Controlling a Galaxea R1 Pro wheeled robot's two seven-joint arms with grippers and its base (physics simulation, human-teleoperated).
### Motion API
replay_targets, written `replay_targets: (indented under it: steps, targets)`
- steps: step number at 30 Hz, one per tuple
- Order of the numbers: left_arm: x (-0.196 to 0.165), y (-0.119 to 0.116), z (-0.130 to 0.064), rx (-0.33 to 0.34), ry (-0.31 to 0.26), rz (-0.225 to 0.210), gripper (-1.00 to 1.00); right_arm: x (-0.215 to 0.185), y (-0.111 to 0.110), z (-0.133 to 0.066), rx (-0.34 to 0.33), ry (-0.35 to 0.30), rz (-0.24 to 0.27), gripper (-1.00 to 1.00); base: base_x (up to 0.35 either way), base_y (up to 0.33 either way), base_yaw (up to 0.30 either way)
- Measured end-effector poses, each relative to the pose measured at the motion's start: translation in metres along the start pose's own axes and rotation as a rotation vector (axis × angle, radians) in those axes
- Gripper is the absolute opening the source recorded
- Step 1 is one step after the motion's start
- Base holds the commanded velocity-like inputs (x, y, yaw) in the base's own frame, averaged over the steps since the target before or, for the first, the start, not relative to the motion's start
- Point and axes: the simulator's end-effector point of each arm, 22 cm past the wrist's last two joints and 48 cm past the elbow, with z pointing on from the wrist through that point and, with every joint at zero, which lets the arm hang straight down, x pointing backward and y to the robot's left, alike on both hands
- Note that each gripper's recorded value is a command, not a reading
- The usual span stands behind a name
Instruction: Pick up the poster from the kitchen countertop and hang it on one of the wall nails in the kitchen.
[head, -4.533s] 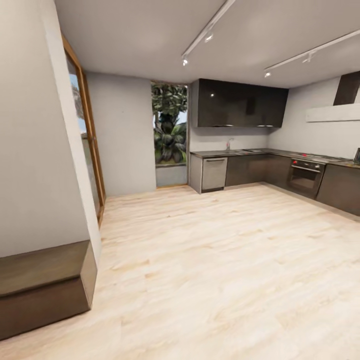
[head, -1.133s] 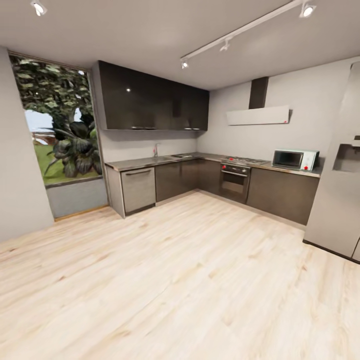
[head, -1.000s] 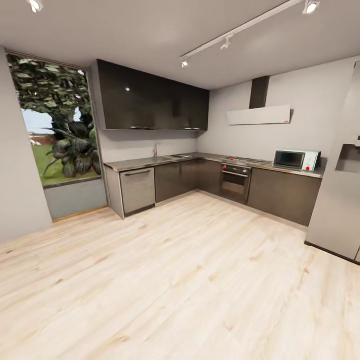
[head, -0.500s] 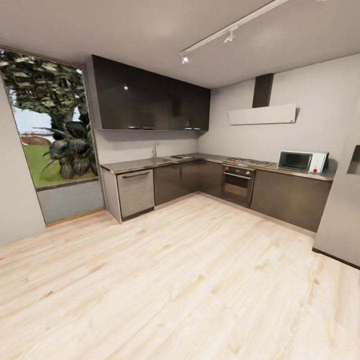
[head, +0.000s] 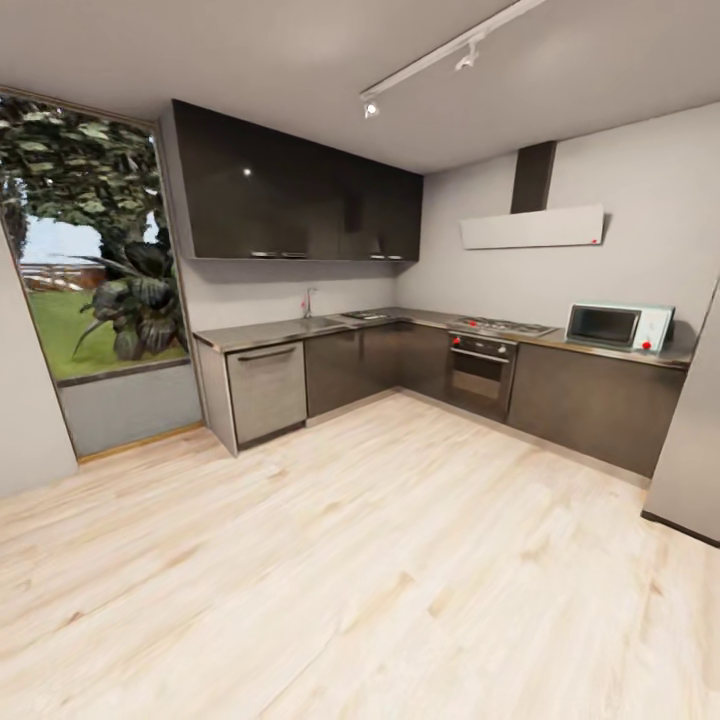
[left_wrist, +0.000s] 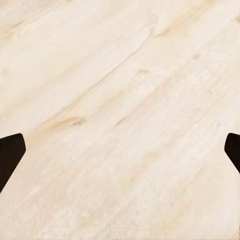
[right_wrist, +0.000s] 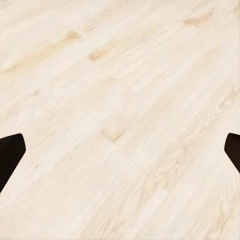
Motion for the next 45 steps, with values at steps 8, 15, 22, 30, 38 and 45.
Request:
replay_targets:
  steps: [8, 15, 22, 30, 38, 45]
  targets:
    - [0.0000, 0.0000, 0.0000, 0.000, 0.000, 0.001, 1.00, 0.0000, -0.0001, 0.0000, 0.000, 0.000, 0.000, 1.00, 0.333, 0.000, 0.000]
    - [0.0000, 0.0000, 0.0000, 0.000, 0.000, 0.001, 1.00, 0.0000, 0.0001, 0.0000, -0.001, 0.000, 0.000, 1.00, 0.333, 0.000, 0.000]
    - [0.0000, 0.0000, 0.0000, 0.000, 0.000, 0.001, 1.00, 0.0003, 0.0005, -0.0001, -0.002, 0.001, -0.002, 1.00, 0.333, 0.000, 0.000]
    - [0.0000, -0.0001, 0.0000, 0.000, 0.000, 0.001, 1.00, 0.0007, 0.0007, -0.0002, -0.003, 0.001, -0.002, 1.00, 0.333, -0.058, 0.000]
    - [0.0000, -0.0001, 0.0000, 0.000, 0.000, 0.002, 1.00, 0.0007, 0.0008, -0.0001, -0.003, 0.002, -0.003, 1.00, 0.314, -0.125, 0.000]
    - [0.0000, -0.0001, 0.0001, 0.000, 0.000, 0.001, 1.00, 0.0007, 0.0008, -0.0001, -0.003, 0.002, -0.003, 1.00, 0.304, -0.143, 0.000]
